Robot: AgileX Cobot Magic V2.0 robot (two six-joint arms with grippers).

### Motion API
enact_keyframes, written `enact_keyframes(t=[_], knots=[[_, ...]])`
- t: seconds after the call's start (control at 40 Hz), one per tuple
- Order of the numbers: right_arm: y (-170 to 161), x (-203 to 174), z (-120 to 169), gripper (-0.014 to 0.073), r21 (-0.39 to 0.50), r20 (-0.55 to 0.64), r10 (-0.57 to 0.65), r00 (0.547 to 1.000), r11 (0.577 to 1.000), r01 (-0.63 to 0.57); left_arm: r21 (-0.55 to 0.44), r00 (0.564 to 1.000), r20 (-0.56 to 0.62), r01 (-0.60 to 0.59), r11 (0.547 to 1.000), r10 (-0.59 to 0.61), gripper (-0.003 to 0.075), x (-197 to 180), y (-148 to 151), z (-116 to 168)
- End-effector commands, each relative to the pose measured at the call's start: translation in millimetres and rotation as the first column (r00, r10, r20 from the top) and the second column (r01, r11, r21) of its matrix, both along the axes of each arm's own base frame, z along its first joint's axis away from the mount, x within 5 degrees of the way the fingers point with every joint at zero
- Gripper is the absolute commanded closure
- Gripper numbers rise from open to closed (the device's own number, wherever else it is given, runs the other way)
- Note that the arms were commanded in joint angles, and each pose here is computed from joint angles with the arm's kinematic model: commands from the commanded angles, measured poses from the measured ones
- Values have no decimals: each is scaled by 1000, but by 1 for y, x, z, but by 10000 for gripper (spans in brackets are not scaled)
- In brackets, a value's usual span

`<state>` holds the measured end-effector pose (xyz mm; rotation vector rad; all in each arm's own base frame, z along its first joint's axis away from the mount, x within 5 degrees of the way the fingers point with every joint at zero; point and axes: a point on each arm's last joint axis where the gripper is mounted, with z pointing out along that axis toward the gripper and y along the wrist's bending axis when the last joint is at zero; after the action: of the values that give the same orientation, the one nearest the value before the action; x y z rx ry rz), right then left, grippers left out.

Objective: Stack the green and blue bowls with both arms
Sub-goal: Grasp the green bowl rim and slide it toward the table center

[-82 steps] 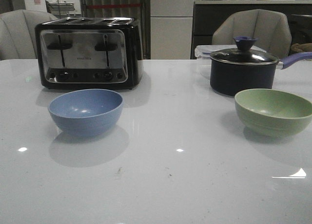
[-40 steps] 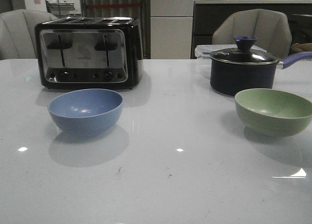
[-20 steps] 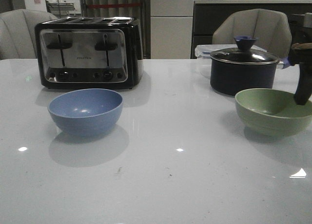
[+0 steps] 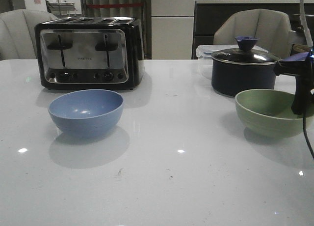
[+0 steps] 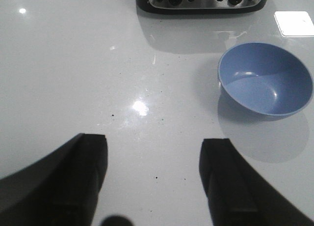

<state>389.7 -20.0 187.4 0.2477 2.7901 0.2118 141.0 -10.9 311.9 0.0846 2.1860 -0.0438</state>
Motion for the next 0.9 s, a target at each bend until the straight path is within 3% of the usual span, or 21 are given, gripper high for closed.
enact_keyframes(t=[0.0,0.17,0.42,0.65,0.88], knots=[[-4,3,31,475,-28,95,14,995,1000,-11,-9,994,111,3,1000,-2,244,4,-1,16],[6,-2,53,494,-39,126,61,990,998,-56,-9,994,111,3,1000,-2,244,4,-1,16],[77,-20,91,494,-67,221,271,937,963,-263,-9,994,111,3,1000,-2,244,4,-1,16],[160,-39,76,494,-61,184,476,860,879,-474,-9,994,111,3,1000,-2,244,4,-1,16],[204,-46,48,492,-56,137,572,809,820,-570,-9,994,111,3,1000,-2,244,4,-1,16]])
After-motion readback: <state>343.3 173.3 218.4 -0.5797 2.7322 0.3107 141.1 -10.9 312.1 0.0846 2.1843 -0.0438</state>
